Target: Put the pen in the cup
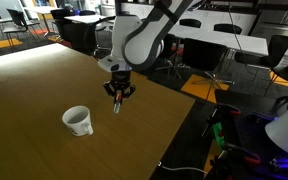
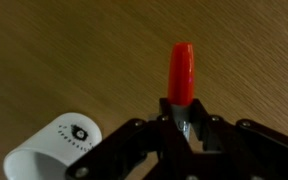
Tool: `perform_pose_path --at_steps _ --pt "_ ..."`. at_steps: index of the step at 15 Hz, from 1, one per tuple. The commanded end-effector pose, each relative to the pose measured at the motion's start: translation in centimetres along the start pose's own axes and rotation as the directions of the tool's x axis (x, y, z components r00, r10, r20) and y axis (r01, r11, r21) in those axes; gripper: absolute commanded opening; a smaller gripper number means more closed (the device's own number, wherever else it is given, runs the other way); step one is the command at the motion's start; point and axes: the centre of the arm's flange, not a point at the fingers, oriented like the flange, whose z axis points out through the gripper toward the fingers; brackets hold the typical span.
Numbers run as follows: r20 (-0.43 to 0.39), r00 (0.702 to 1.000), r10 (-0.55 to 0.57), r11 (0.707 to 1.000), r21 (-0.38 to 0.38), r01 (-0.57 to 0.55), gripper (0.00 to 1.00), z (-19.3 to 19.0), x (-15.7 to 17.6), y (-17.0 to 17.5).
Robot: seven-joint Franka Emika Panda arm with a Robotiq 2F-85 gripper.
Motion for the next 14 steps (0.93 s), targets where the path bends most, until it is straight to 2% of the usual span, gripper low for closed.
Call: perform_pose_path --at_steps 1,8,14 --pt "-0.081 0.997 -0.006 1.000 -0.016 0.005 0.06 -3.4 0.3 -1.0" --pt "-0.225 0.974 0.000 0.998 -0.063 -0.015 0.06 -5.8 1.1 -0.6" --pt "-0.379 0.923 -0.062 0.994 -0.112 0.021 0.06 -6.9 1.8 -0.1"
